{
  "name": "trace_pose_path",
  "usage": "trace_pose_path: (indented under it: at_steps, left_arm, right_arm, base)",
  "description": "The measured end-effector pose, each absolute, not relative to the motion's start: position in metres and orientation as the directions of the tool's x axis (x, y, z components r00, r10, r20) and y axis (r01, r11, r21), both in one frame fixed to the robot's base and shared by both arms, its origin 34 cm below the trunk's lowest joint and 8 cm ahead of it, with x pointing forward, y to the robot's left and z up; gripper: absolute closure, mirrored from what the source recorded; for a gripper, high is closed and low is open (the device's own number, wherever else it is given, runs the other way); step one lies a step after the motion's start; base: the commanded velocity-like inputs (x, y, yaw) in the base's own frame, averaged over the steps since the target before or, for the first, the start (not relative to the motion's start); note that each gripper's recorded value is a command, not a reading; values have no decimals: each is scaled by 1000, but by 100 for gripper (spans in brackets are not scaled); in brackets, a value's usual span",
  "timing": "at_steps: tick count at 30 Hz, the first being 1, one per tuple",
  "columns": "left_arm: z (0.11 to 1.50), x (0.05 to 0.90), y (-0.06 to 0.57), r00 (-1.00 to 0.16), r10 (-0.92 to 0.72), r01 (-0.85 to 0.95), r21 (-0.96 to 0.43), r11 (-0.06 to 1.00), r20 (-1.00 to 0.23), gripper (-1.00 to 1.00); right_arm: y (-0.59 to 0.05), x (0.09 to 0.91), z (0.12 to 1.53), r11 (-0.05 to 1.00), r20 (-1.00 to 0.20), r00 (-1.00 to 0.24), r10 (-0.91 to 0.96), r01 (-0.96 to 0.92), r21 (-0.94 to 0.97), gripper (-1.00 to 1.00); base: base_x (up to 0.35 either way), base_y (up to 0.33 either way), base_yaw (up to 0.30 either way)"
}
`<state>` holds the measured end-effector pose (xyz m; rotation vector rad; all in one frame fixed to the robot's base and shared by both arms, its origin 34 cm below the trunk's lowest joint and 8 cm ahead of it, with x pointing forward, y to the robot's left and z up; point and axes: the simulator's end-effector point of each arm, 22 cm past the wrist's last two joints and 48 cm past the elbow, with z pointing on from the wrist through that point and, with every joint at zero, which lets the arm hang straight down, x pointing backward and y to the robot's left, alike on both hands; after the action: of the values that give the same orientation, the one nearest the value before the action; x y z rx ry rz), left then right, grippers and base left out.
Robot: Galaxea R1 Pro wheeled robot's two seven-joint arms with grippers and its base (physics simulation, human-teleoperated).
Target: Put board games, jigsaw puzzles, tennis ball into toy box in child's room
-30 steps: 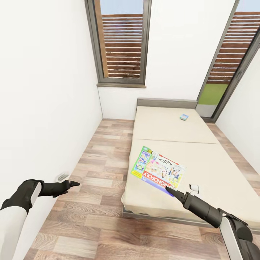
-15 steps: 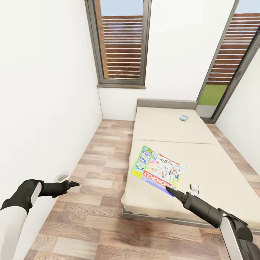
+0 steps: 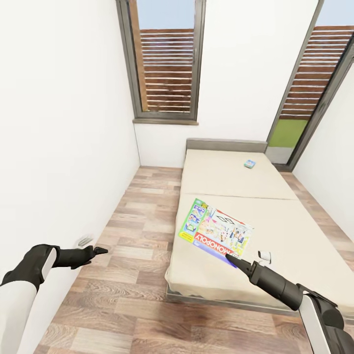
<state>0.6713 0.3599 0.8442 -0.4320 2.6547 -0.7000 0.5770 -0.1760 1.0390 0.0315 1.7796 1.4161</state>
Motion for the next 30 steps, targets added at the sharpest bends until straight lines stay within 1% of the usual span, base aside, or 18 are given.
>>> trace_pose_path:
  at_steps: [30]
  left_arm:
    - [880, 681, 363, -866, -389, -168, -551, 818, -314, -100]
  right_arm:
    - [-177, 575, 1062, 363, -614, -617, 492, -495, 789, 100]
  base:
    - [0, 0, 0]
